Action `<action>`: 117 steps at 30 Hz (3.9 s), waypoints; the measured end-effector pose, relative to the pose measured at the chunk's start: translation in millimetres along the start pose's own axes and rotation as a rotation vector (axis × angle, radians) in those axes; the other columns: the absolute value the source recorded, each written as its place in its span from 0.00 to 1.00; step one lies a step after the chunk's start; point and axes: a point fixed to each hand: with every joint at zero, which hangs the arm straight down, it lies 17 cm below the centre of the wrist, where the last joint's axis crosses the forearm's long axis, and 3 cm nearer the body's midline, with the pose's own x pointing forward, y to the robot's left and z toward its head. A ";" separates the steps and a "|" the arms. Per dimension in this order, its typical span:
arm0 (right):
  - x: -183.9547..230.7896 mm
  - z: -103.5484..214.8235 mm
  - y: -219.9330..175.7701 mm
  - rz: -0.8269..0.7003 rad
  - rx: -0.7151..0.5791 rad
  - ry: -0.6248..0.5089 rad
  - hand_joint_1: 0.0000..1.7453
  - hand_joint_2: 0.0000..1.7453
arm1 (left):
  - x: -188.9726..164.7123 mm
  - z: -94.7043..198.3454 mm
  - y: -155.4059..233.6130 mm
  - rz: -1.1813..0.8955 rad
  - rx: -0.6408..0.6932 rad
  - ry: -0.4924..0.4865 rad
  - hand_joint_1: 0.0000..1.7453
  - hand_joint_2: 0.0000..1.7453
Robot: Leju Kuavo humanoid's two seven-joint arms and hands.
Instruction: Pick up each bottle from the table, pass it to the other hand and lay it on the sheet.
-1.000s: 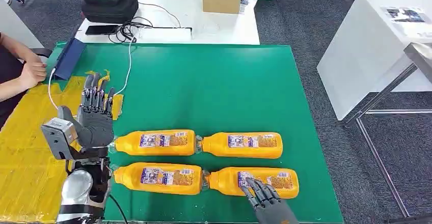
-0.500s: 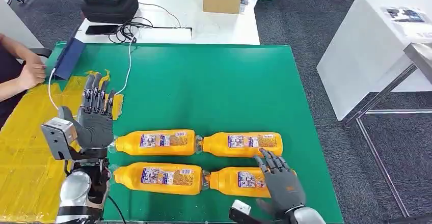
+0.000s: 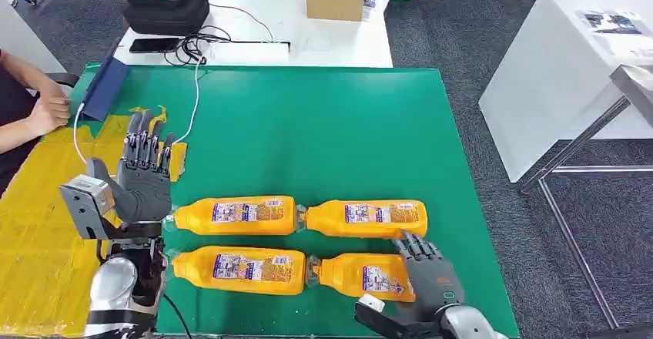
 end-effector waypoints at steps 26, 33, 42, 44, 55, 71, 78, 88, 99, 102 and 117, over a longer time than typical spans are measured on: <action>-70.8 74.6 69.9 0.037 0.303 0.037 1.00 1.00 | -10.1 -31.3 -22.7 0.058 -0.033 0.021 0.00 0.00; -61.5 73.4 68.3 -0.074 0.289 0.024 1.00 1.00 | -10.0 -34.0 -25.0 0.080 -0.035 0.020 0.00 0.00; 71.3 46.3 -36.2 -0.767 0.065 -0.551 1.00 1.00 | -12.0 -20.8 -13.4 0.185 -0.002 0.023 0.00 0.00; 97.8 37.4 -84.6 -0.859 -0.057 -0.642 1.00 1.00 | -11.4 -14.0 -14.6 0.199 -0.011 0.024 0.00 0.00; 144.2 28.0 -210.9 -1.140 -0.359 -0.775 1.00 1.00 | 4.1 -6.0 -37.0 0.237 -0.086 0.007 0.00 1.00; 144.7 -23.5 -211.2 -1.203 -0.324 -0.632 1.00 1.00 | 31.7 -5.1 -81.4 0.237 -0.172 -0.067 0.00 1.00; 139.4 -74.0 -196.9 -1.161 -0.234 -0.532 1.00 1.00 | 42.5 0.7 -121.2 0.269 -0.264 -0.077 0.00 1.00; 213.0 -75.6 -183.5 -1.044 -0.116 -0.592 1.00 1.00 | 43.6 2.0 -133.2 0.275 -0.295 -0.073 0.00 1.00; 292.6 -41.9 -177.2 -0.825 -0.063 -0.721 1.00 1.00 | 14.4 0.9 -125.4 0.150 -0.268 -0.004 0.00 1.00; 291.1 -41.9 -171.1 -0.796 -0.051 -0.722 1.00 1.00 | 4.0 2.8 -129.5 0.078 -0.288 0.020 0.28 1.00; 286.1 -41.5 -158.8 -0.762 -0.030 -0.723 1.00 1.00 | 2.7 12.2 -138.7 0.037 -0.363 -0.013 1.00 1.00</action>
